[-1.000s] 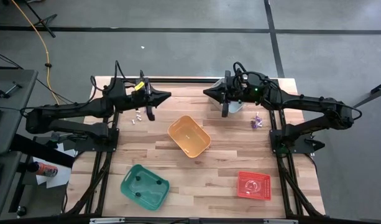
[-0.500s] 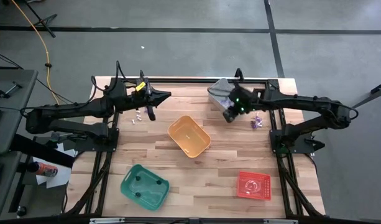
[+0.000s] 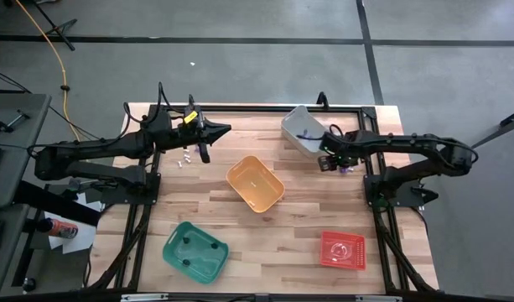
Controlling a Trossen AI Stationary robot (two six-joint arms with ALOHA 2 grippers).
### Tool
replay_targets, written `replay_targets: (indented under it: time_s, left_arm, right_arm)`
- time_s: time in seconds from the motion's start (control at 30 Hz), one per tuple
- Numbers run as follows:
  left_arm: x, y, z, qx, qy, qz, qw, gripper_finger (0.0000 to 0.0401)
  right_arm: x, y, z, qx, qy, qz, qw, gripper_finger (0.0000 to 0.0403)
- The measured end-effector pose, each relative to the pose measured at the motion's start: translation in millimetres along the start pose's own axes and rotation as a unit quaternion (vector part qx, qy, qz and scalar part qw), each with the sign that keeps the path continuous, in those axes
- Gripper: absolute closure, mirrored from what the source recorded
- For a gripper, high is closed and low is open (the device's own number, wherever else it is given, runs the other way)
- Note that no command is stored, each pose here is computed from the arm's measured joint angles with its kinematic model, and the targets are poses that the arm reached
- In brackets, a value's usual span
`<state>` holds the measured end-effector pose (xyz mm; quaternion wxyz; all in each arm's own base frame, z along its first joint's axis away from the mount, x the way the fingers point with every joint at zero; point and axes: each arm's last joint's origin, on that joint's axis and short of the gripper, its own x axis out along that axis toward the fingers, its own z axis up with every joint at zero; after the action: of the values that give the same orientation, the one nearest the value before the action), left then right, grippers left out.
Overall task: Sort Halloween decoration
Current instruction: Put the black skull toy into the green bin
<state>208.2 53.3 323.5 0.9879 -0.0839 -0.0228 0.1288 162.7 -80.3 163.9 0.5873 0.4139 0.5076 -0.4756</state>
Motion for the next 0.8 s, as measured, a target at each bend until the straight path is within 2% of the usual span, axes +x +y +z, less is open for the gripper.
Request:
replay_targets:
  time_s: [0.33,0.8]
  left_arm:
    - [0,0,0,0.0,0.0,0.0,1.0,0.0401]
    - [0,1,0,0.0,-0.002,0.012,1.0,0.0401]
  right_arm:
    - [12,-16,4,0.04,-0.001,-0.033,0.999,0.0204]
    - [18,-13,6,0.043,0.011,-0.027,0.999,0.024]
